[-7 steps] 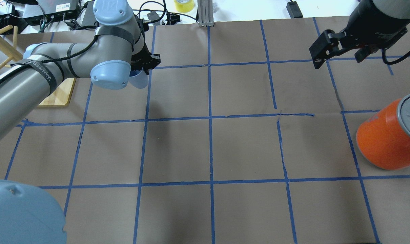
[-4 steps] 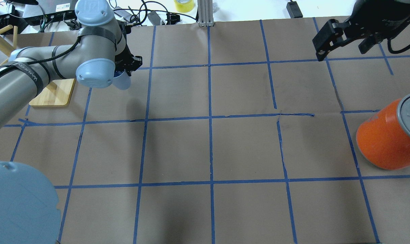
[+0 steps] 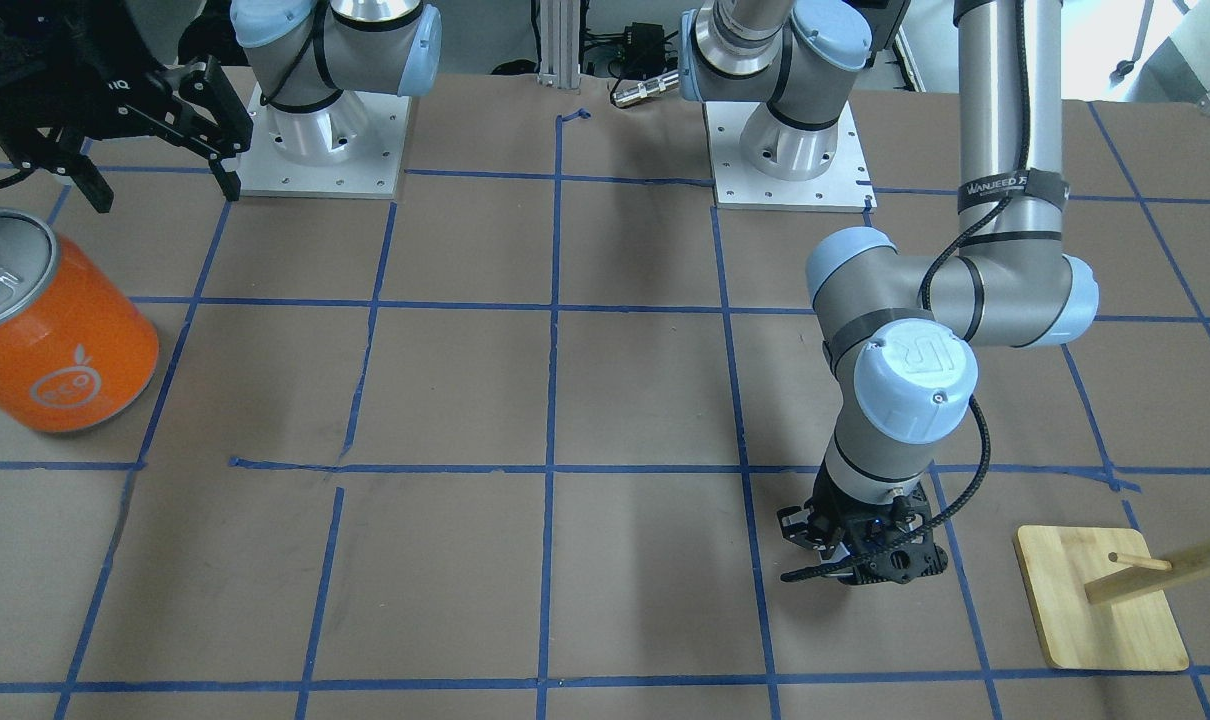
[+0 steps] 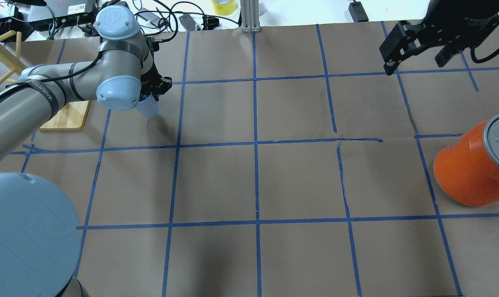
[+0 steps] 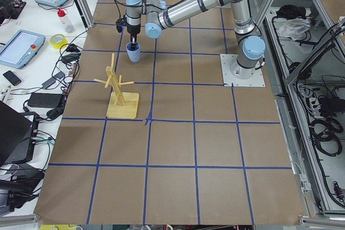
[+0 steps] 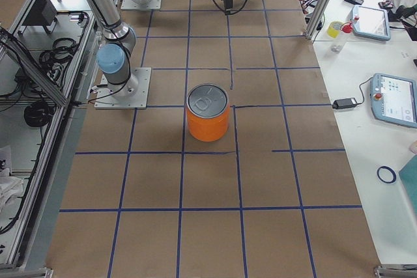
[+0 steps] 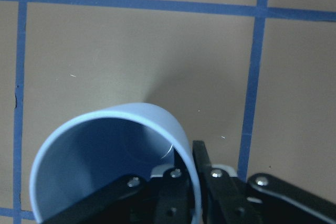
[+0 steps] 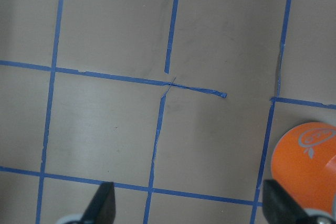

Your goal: Flip cup

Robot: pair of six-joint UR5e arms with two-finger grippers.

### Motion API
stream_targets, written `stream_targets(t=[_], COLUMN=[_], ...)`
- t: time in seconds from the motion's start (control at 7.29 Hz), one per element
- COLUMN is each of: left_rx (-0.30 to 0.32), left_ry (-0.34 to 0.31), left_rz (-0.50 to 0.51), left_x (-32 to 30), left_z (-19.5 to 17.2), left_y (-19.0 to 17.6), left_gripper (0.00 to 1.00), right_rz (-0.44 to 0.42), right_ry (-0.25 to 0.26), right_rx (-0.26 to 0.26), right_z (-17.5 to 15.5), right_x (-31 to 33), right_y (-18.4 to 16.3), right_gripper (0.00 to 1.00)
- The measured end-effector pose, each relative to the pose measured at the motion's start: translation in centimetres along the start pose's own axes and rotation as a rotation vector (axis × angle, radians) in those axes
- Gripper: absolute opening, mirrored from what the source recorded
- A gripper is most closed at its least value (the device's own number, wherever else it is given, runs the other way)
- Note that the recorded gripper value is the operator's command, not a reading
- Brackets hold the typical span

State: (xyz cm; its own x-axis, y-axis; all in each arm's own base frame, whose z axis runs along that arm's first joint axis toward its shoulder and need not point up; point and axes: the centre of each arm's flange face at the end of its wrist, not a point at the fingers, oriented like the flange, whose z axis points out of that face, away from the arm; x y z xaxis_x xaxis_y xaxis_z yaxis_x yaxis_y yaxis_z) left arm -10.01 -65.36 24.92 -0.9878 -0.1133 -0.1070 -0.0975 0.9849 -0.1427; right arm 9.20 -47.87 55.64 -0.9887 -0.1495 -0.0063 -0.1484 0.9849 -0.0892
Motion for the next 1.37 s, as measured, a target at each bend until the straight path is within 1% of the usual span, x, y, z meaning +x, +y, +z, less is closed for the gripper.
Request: stream_targets(t=[0.14,0.27,0.41,0.69,0.82,0.96,1.24,1.37], left_rx=[-0.008,-0.014,-0.017,-0.022,-0.032,-0.048,-0.074,-0.085], left_ry=[-0.001,-0.001,0.004,0.017,0.019,0.041,0.126,0.141], left_rz=[-0.007,-0.011,-0.014,-0.016,-0.013,-0.008,-0.011,-0.013], left_x=[-0.5,-0.8,-0.9,-0.8,-0.7,-0.4,-0.2,-0.6], left_z=[0.4,0.7,0.8,0.3,-0.7,-3.0,-10.4,-14.2], left_y=[-0.1,-0.1,-0.1,0.1,0.3,0.9,2.9,4.5], left_gripper=[0.30,0.81,1.00,1.00,1.00,1.00,1.00,1.00], right_rz=[-0.011,-0.020,-0.024,-0.025,-0.023,-0.020,-0.019,-0.020], right_ry=[0.000,0.005,0.004,-0.006,-0.003,0.001,-0.016,-0.031], right_rx=[-0.004,-0.008,-0.012,-0.020,-0.026,-0.029,-0.026,-0.022], right_z=[0.1,0.1,0.1,0.4,0.3,0.2,0.2,0.3], right_x=[-0.3,-0.4,-0.5,-0.7,-0.6,-0.5,-0.7,-0.8], right_y=[0.0,0.1,0.0,-0.1,0.0,0.1,-0.1,-0.2], right_gripper=[1.00,1.00,1.00,1.00,1.00,1.00,1.00,1.00])
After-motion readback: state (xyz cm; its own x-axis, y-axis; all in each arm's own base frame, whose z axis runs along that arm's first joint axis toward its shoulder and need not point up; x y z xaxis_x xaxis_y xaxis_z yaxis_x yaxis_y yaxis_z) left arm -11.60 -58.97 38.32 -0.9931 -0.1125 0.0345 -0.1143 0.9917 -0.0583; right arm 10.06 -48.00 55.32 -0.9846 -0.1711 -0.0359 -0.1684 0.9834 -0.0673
